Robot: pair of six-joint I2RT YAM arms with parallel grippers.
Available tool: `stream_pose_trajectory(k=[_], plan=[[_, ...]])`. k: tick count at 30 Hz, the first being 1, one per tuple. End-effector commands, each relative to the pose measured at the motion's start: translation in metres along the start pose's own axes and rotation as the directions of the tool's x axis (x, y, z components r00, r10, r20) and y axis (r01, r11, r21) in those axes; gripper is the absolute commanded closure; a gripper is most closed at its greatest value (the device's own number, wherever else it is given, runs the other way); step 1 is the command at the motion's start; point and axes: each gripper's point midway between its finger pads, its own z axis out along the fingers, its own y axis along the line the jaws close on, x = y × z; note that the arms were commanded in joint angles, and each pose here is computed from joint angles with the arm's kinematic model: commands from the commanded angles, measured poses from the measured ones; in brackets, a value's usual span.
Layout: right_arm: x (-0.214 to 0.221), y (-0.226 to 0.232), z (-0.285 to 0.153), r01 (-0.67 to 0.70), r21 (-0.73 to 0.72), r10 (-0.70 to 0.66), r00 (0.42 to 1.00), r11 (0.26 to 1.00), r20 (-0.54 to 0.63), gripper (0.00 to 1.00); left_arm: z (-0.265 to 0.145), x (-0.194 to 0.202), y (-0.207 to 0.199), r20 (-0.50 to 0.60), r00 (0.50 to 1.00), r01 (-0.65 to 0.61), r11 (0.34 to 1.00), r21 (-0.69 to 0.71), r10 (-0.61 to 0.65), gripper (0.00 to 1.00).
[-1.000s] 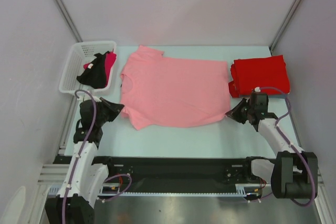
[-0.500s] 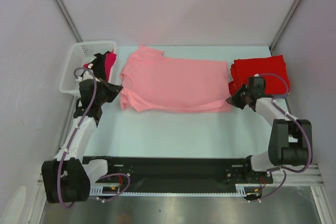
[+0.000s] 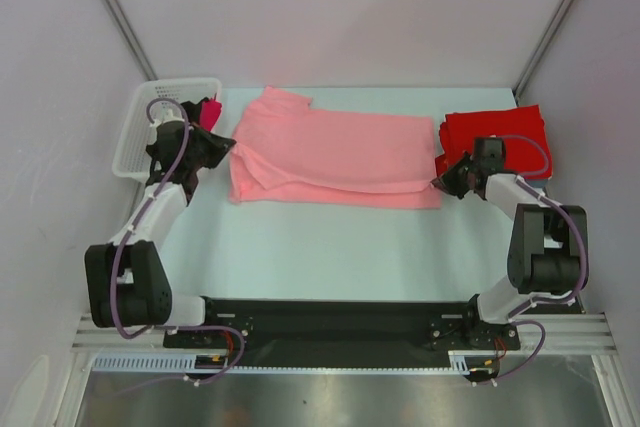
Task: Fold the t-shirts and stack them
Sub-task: Fold the tshirt
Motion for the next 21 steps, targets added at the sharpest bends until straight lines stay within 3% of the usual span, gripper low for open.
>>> stream_pose_trajectory(k=[1, 11, 17, 21], plan=[[-0.026, 0.021, 0.0, -0.008, -0.046, 0.011, 0.998, 0.999, 0.068, 1.0, 0.008, -0.026, -0.029, 0.062, 0.998, -0.023, 0.998, 0.066, 0.019, 1.0], [-0.033, 0.026, 0.011, -0.007, -0.042, 0.009, 0.997, 0.999, 0.07, 1.0, 0.041, -0.025, -0.026, 0.019, 1.0, -0.014, 0.999, 0.049, 0.013, 1.0], [-0.034, 0.03, 0.018, 0.003, -0.039, 0.0, 0.997, 0.999, 0.072, 0.87, 0.056, -0.027, -0.023, 0.013, 1.0, -0.014, 0.999, 0.032, 0.014, 1.0], [-0.031, 0.029, 0.015, 0.0, -0.03, 0.003, 0.997, 1.0, 0.082, 1.0, 0.061, -0.024, -0.025, -0.01, 1.0, -0.013, 0.999, 0.045, 0.013, 1.0]])
